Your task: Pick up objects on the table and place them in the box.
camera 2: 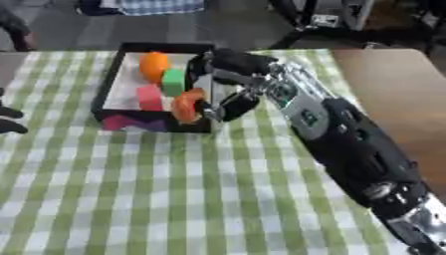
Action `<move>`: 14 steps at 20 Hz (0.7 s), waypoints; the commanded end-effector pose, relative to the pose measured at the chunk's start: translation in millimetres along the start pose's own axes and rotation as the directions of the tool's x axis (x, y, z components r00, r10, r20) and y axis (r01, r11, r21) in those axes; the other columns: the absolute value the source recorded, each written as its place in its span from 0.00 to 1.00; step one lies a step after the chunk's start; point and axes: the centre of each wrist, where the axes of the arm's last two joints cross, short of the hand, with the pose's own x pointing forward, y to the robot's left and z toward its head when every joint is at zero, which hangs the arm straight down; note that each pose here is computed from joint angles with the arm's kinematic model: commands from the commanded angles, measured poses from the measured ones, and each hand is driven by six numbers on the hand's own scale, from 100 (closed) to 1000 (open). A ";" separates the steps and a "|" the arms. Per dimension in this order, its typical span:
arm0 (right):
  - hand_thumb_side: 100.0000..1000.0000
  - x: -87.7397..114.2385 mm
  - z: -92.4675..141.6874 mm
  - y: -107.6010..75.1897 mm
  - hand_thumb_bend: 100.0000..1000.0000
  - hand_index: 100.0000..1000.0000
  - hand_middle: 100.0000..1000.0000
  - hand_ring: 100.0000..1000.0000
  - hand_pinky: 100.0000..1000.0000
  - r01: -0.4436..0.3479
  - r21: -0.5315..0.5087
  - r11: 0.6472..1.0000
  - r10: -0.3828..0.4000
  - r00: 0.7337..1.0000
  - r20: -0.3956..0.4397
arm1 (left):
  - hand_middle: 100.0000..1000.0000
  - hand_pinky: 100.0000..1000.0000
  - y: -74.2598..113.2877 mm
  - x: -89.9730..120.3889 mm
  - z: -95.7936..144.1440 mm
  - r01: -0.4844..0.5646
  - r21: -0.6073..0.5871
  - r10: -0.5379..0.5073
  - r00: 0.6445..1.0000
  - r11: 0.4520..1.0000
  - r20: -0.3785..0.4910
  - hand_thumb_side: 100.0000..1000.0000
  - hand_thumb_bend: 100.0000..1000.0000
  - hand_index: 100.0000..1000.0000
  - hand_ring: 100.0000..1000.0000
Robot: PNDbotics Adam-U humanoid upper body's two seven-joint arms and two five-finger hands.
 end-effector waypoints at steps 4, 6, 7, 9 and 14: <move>0.00 -28.7 -25.8 15.6 0.00 0.25 0.62 0.70 0.85 -0.046 -0.083 0.996 0.027 0.978 -0.207 | 0.53 0.71 -0.8 11.5 -7.5 -0.011 -0.008 0.012 0.999 1.000 0.047 0.79 0.17 0.90 0.47; 0.00 -32.3 -34.7 31.0 0.00 0.27 0.61 0.69 0.84 -0.055 -0.112 0.992 0.023 0.963 -0.268 | 0.53 0.71 -2.7 13.4 -9.1 -0.018 -0.015 0.018 0.998 1.000 0.055 0.79 0.17 0.90 0.47; 0.00 -32.7 -38.8 38.8 0.00 0.29 0.61 0.69 0.84 -0.062 -0.130 0.990 0.021 0.956 -0.294 | 0.53 0.71 -3.5 14.2 -9.7 -0.020 -0.019 0.021 0.998 1.000 0.058 0.79 0.17 0.90 0.47; 0.00 -31.0 -46.3 54.0 0.00 0.37 0.61 0.69 0.84 -0.081 -0.169 0.982 0.019 0.940 -0.342 | 0.53 0.71 -5.3 15.5 -10.8 -0.026 -0.026 0.027 0.998 0.999 0.063 0.79 0.17 0.90 0.47; 0.29 -23.5 -57.8 76.1 0.14 0.67 0.67 0.72 0.85 -0.179 -0.224 0.958 0.075 0.911 -0.405 | 0.53 0.71 -7.8 16.8 -12.0 -0.032 -0.038 0.035 0.997 0.999 0.068 0.79 0.17 0.90 0.47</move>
